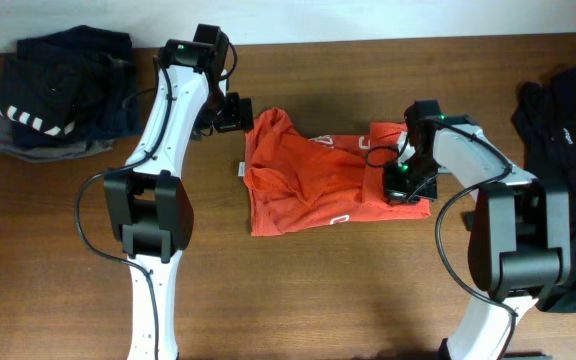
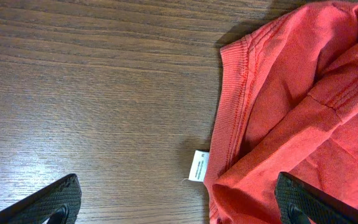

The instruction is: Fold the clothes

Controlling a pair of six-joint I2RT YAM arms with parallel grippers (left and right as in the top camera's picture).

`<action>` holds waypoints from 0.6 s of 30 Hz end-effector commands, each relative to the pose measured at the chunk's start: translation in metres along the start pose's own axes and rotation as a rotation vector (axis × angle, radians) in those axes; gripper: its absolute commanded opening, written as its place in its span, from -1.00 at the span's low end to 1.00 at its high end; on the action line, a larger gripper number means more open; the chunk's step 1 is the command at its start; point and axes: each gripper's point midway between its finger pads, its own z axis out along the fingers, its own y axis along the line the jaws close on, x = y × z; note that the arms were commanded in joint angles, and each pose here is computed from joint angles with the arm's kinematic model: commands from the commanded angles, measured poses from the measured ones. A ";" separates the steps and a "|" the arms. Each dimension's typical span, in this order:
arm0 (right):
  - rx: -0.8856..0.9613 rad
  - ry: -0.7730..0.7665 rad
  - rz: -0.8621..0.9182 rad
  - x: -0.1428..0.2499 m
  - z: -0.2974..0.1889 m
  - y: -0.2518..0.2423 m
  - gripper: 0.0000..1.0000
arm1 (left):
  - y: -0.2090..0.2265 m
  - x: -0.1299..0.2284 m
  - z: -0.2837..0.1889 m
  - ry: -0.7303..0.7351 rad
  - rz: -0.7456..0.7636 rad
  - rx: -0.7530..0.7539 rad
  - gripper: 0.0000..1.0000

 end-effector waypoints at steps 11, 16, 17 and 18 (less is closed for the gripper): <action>0.011 -0.139 -0.006 -0.024 -0.068 0.015 0.97 | -0.012 0.012 0.015 0.068 0.014 0.073 0.98; 0.011 -0.139 -0.006 -0.024 -0.068 0.014 0.97 | -0.041 0.034 0.034 0.179 0.124 0.266 0.98; 0.011 -0.139 -0.006 -0.024 -0.068 0.014 0.97 | -0.042 0.036 0.038 0.189 0.134 0.278 0.98; 0.011 -0.139 -0.006 -0.024 -0.068 0.014 0.97 | -0.041 0.037 0.041 0.193 0.133 0.276 0.98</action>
